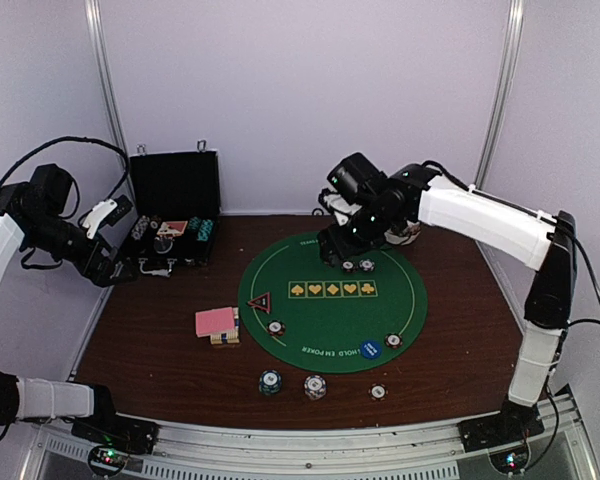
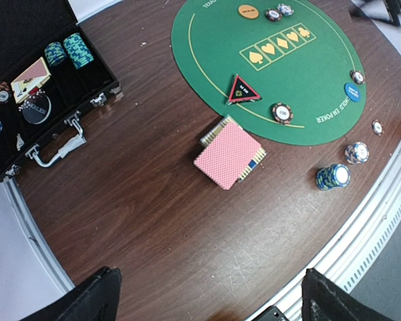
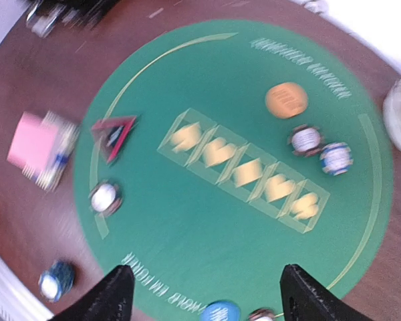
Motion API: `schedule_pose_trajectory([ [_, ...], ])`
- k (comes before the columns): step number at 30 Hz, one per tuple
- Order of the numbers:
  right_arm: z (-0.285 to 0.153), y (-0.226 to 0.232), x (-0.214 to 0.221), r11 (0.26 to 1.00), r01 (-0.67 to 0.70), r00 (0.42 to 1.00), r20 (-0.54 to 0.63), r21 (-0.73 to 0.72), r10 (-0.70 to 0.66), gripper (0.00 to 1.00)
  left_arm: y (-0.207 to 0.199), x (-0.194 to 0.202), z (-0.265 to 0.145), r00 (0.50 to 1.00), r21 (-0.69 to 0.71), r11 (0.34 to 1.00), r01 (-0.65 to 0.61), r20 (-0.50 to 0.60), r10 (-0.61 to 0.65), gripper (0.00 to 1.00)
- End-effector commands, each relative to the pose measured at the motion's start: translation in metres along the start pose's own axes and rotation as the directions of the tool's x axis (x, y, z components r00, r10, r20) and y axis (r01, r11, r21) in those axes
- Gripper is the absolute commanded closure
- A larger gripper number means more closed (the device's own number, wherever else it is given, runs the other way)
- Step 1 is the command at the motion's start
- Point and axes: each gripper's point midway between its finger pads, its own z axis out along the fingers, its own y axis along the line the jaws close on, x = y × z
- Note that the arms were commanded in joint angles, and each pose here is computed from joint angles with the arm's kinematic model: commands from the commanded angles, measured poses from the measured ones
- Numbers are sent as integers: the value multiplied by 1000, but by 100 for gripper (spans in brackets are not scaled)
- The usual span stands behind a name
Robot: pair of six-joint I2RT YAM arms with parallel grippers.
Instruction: Distribute texas hold em gaming equipment
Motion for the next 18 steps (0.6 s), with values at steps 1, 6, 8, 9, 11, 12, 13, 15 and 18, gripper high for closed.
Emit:
schedule_pose_trajectory([
  [1, 1, 67, 71, 986, 142, 984, -96, -90, -151, 19, 0, -5, -7, 999, -16, 1000, -18, 30, 19, 3],
  [6, -11, 128, 145, 935, 281, 928, -186, -216, -322, 14, 0, -5, -7, 1000, -13, 1000, -18, 25, 19, 2],
  [8, -13, 143, 169, 916, 312, 904, -217, -254, -368, 13, 0, -5, -7, 1000, -11, 1000, -17, 24, 18, 3],
  [9, -12, 146, 178, 911, 318, 896, -231, -262, -379, 12, -1, -4, -6, 1000, -8, 1000, -16, 23, 16, 2],
  [11, -6, 150, 193, 904, 324, 882, -257, -278, -395, 11, -1, -4, -6, 1000, -8, 1000, -16, 23, 16, 2],
  [12, -3, 151, 199, 903, 322, 876, -271, -285, -399, 11, -1, -4, -6, 1000, -8, 1000, -14, 22, 14, 2],
  [13, 1, 153, 204, 900, 322, 870, -284, -293, -403, 11, -2, -4, -6, 1000, -7, 1000, -15, 23, 15, 2],
  [15, 8, 157, 213, 894, 326, 859, -300, -306, -416, 11, -2, -4, -7, 1000, -7, 1000, -14, 24, 14, 2],
  [18, 22, 162, 221, 890, 335, 842, -326, -309, -430, 12, -2, -4, -8, 1000, -7, 1000, -12, 26, 12, 2],
])
